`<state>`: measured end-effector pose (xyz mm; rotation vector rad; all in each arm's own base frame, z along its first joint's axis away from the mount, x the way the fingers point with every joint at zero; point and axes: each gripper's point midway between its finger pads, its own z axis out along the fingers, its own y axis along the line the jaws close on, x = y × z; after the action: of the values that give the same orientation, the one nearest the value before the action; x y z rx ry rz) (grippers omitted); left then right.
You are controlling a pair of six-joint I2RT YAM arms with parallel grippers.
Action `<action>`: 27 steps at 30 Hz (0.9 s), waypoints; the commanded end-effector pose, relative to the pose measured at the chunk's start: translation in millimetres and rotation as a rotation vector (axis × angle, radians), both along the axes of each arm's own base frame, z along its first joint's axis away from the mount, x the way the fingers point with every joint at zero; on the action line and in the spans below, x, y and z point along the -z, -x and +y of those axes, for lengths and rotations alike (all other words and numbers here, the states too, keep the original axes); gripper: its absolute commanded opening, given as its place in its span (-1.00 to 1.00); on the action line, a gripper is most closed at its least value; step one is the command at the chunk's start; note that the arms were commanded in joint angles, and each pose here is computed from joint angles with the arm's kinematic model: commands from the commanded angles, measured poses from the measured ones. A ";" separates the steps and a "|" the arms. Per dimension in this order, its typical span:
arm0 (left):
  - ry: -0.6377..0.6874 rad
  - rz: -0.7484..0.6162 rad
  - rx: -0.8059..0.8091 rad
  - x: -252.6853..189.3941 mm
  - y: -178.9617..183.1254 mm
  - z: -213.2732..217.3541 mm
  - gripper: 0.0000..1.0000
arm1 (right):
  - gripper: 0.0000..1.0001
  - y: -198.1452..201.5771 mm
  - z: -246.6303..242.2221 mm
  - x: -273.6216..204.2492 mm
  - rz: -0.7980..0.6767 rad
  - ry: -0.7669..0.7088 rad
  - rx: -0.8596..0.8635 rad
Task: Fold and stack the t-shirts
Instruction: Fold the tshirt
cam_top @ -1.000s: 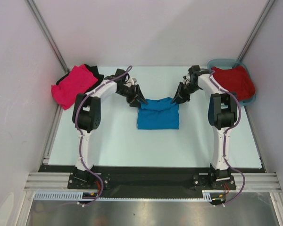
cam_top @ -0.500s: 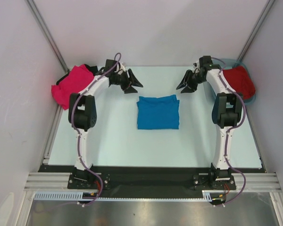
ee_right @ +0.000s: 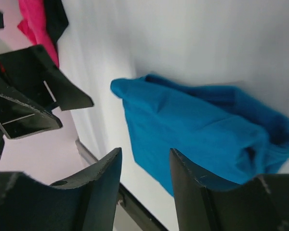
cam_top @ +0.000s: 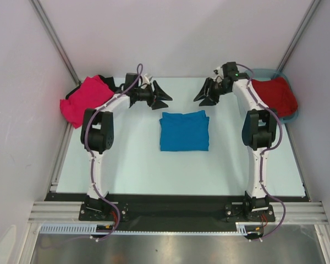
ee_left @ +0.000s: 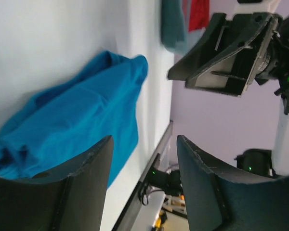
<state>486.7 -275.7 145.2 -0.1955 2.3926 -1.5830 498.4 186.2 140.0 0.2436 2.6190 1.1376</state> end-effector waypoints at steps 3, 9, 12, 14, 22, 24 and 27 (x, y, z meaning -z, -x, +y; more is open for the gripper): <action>0.176 -0.090 0.125 -56.1 23.3 -36.6 0.18 | -0.03 24.7 27.1 -21.2 0.037 -0.115 -0.073; 0.194 -0.041 0.142 -41.8 33.7 -46.5 0.17 | -0.06 39.4 30.2 -0.5 0.122 -0.145 -0.081; 0.205 -0.021 0.144 -34.2 33.3 -48.2 0.17 | -0.07 39.8 28.4 10.4 0.136 -0.149 -0.076; 0.210 -0.019 0.146 -30.9 32.1 -48.9 0.16 | -0.07 34.2 27.2 15.6 0.120 -0.147 -0.068; 0.193 0.049 0.145 8.2 27.6 -50.5 0.15 | -0.07 21.9 15.5 54.0 0.177 -0.128 -0.023; 0.190 0.066 0.143 18.1 25.8 -51.1 0.16 | -0.07 20.5 13.2 58.1 0.183 -0.127 -0.017; 0.187 0.073 0.144 25.2 23.0 -52.0 0.15 | -0.07 17.9 9.3 69.0 0.189 -0.117 -0.009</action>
<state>457.7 -326.1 111.0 -0.1738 2.3966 -1.8704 470.1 200.5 71.1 0.3740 2.7491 1.3411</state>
